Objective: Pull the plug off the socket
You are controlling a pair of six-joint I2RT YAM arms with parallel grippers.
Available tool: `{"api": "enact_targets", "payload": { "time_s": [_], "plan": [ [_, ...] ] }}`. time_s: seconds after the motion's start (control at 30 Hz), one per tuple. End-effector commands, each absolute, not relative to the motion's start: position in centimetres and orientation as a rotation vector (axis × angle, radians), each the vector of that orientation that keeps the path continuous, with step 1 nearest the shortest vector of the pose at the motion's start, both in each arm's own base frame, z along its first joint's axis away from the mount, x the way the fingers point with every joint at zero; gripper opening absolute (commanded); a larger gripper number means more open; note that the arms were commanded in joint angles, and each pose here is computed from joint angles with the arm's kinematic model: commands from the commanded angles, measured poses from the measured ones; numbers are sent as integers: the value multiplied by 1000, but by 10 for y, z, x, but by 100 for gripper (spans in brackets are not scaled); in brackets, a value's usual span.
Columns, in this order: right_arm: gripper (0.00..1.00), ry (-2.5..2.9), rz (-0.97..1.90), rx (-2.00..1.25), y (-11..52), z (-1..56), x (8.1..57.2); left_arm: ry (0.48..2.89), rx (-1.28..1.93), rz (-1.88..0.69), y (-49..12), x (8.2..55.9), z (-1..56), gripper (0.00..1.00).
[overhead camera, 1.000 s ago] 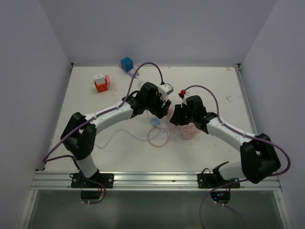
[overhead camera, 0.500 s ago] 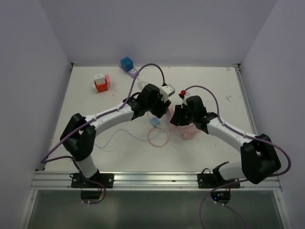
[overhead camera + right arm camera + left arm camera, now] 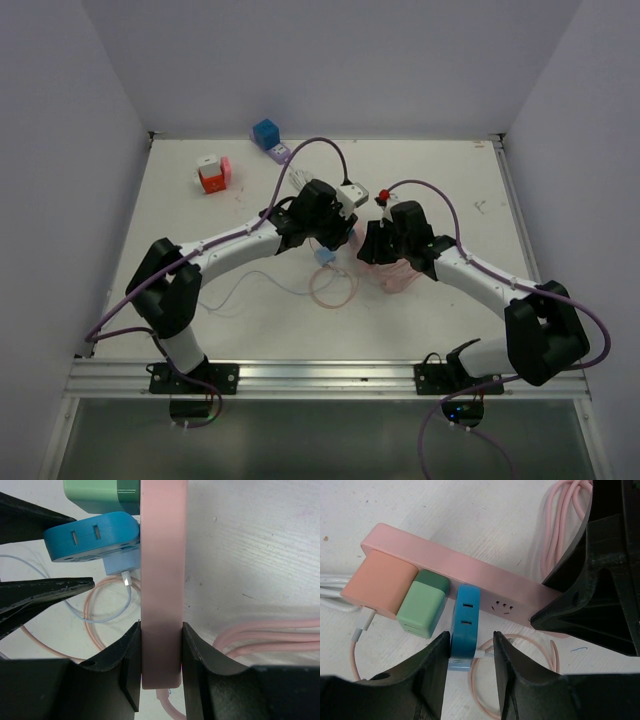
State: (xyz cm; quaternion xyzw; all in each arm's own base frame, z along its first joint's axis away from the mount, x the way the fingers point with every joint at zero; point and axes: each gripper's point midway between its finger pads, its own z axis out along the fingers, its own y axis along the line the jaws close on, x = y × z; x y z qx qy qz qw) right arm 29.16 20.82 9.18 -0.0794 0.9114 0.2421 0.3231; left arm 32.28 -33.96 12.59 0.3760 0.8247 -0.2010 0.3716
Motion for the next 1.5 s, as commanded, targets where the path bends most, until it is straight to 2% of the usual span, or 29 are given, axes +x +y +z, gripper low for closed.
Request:
{"api": "enact_targets", "payload": {
  "time_s": [0.0,0.13,0.3,0.4,0.5,0.53,0.57,0.73,0.93,1.33,1.47],
  "plan": [
    [0,2193,751,-218,229,147,315,2061,952,-529,-345,322,140,44],
    [0,2195,766,-221,231,146,314,2042,946,-505,-349,331,140,48],
    [0,2187,766,-224,232,149,316,2048,955,-517,-353,333,137,45],
    [0,2194,729,-225,227,144,317,2046,993,-509,-352,331,132,37],
    [0,2227,658,-234,219,130,319,2042,1002,-493,-348,330,134,17],
    [0,2233,611,-218,213,127,322,2038,1001,-491,-346,328,138,4],
    [0,2255,573,-213,208,120,321,2034,1006,-487,-344,327,139,0],
    [0,2299,393,-180,183,98,328,2025,1040,-494,-337,318,151,0],
    [0,2333,316,-128,162,85,334,2023,1109,-508,-328,301,161,0],
    [0,2263,357,-110,158,114,359,2007,1107,-596,-314,273,198,0],
    [0,2226,419,-127,167,134,360,2034,996,-590,-299,282,200,0]
  ]
}}
